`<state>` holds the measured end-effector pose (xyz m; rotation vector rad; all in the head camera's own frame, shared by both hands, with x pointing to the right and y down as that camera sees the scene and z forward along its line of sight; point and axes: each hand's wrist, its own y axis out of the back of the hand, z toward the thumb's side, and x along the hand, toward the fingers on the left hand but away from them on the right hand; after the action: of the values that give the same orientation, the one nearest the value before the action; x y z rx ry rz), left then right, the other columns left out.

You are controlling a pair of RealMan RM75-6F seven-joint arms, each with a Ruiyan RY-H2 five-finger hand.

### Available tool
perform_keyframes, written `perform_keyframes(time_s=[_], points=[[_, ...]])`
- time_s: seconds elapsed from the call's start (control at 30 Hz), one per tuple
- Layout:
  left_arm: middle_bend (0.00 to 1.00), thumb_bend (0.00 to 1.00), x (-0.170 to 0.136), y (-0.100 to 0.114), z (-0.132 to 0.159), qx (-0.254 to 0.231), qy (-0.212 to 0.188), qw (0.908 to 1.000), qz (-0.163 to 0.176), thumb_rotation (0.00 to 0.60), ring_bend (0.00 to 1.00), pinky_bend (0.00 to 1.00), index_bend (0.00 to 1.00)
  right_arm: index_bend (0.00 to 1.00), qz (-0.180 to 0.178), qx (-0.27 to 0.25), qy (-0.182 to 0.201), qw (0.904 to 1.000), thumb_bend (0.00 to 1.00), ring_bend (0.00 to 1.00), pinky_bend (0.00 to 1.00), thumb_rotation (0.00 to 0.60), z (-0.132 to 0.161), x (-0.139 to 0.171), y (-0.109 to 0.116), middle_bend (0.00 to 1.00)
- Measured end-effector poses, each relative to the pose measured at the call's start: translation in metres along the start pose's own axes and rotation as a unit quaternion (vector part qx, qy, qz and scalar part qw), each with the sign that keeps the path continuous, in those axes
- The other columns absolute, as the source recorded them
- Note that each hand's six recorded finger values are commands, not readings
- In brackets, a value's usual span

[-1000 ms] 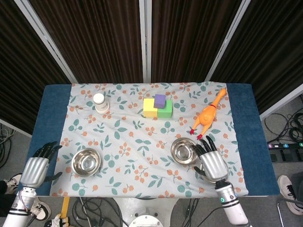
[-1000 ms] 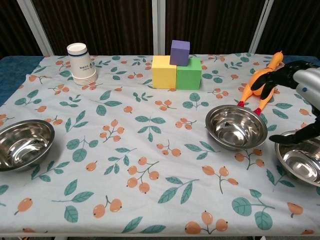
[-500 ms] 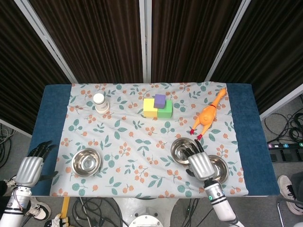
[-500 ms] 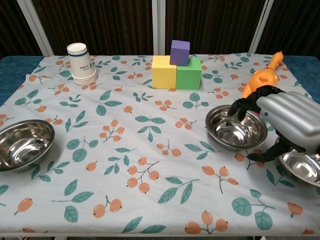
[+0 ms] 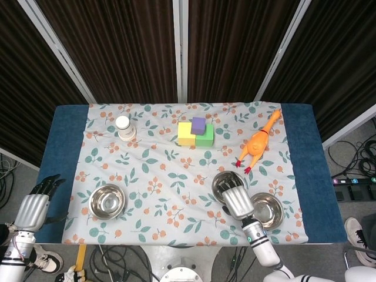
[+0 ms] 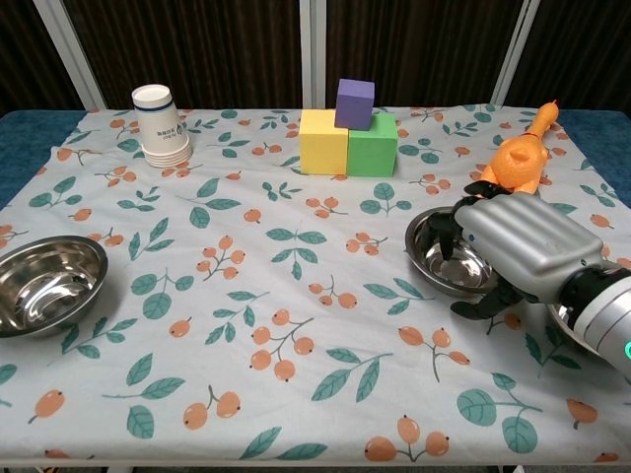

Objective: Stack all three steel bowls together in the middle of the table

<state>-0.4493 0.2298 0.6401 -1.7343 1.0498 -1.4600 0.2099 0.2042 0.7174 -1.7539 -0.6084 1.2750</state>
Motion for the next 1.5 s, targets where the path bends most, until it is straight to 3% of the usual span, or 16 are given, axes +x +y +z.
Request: perform_keyframes(time_s=[0.23,0.57,1.0,1.2,1.5], points=[[0.2,0.09,0.0,0.0,-0.001,-0.002,-0.001,1.0,-0.001,0.6,0.13,0.23,0.21,0.49,0.0,0.002,-0.014,0.9999,0.15,0.3,0.1,0.6,-0.004,-0.002,-0.003,0.51],[0.21,0.09,0.001,0.001,-0.001,-0.004,-0.004,1.0,0.005,0.6,0.13,0.23,0.21,0.62,0.009,0.007,-0.019,0.9998,0.31,0.39,0.12,0.6,-0.003,-0.007,-0.008,0.59],[0.2,0.09,0.001,0.003,-0.002,-0.006,-0.004,0.9999,0.009,0.6,0.13,0.23,0.21,0.66,0.009,0.008,-0.016,0.9998,0.39,0.39,0.12,0.6,0.001,-0.007,-0.007,0.62],[0.2,0.09,0.002,0.001,-0.003,-0.006,-0.003,1.0,0.007,0.6,0.13,0.23,0.21,0.66,-0.005,0.008,-0.003,1.0,0.4,0.39,0.12,0.6,0.007,-0.009,0.002,0.62],[0.2,0.09,0.002,0.003,-0.005,-0.004,0.004,1.0,0.007,0.6,0.13,0.23,0.21,0.66,-0.015,-0.009,0.055,0.9983,0.4,0.39,0.12,0.6,0.044,-0.023,0.02,0.62]])
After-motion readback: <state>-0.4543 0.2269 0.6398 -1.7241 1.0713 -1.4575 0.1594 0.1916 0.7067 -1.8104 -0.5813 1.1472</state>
